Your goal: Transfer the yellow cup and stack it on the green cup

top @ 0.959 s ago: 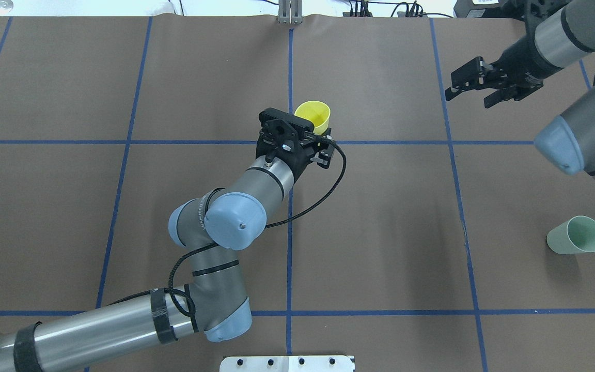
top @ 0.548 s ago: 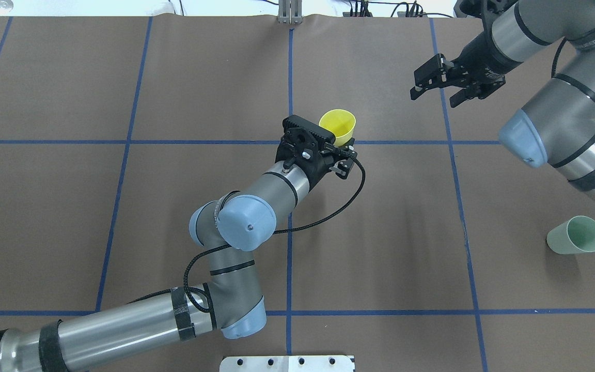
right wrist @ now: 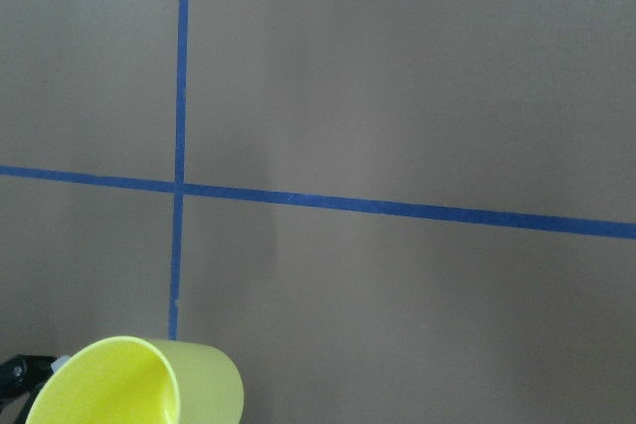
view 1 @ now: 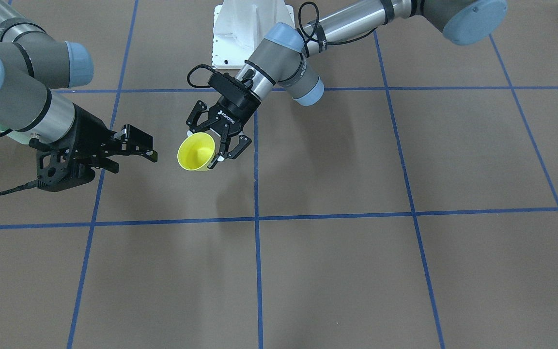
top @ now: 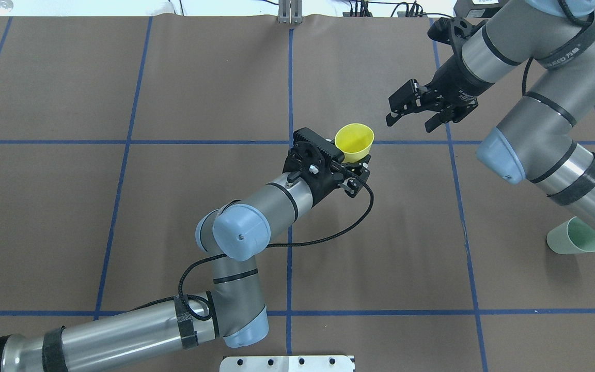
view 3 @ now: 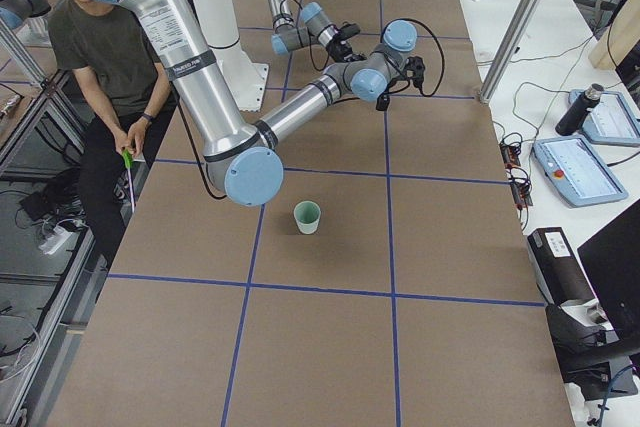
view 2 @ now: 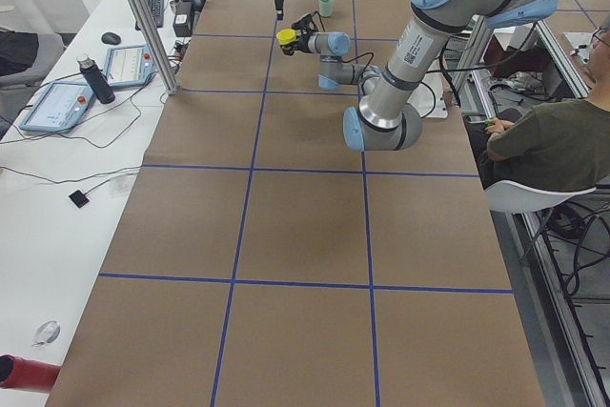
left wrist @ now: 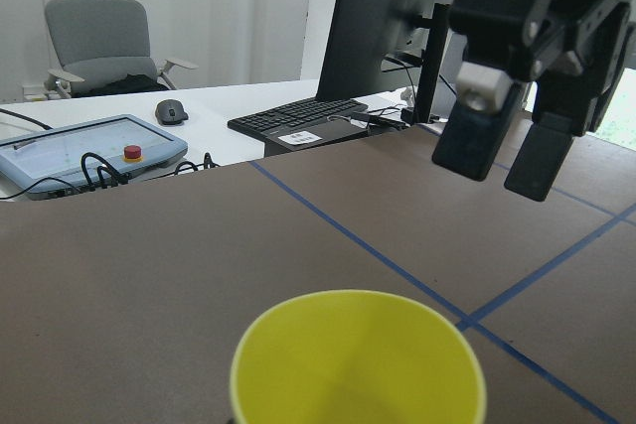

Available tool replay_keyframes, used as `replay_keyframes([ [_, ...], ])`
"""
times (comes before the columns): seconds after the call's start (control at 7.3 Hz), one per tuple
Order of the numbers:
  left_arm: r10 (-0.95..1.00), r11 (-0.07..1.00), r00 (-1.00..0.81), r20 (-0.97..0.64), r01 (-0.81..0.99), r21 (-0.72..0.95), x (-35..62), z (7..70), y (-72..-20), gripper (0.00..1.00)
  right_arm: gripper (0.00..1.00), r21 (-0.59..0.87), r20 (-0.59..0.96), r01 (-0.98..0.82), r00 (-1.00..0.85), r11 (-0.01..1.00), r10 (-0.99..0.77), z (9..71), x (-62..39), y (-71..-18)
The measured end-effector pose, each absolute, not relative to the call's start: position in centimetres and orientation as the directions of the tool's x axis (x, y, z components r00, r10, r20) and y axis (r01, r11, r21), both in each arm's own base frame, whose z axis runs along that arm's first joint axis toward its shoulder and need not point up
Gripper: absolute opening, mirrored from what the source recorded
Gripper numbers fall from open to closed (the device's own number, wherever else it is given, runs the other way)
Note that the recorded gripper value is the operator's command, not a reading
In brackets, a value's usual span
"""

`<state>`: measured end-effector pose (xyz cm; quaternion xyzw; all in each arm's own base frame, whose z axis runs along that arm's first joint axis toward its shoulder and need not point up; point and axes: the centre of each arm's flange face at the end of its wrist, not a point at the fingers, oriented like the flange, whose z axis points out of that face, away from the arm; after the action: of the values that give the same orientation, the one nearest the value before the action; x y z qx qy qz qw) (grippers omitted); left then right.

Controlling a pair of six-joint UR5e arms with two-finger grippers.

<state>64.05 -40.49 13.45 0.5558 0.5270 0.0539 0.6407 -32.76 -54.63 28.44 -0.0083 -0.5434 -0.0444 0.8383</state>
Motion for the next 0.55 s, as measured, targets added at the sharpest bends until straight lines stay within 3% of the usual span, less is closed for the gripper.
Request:
replay_keyframes([
  [0.55, 0.662, 0.376, 0.427, -0.616, 0.521, 0.766, 64.32, 13.33, -39.67, 0.62, 0.99, 0.018, 0.921, 0.111, 0.385, 0.994, -0.059, 27.71, -33.37, -54.06],
])
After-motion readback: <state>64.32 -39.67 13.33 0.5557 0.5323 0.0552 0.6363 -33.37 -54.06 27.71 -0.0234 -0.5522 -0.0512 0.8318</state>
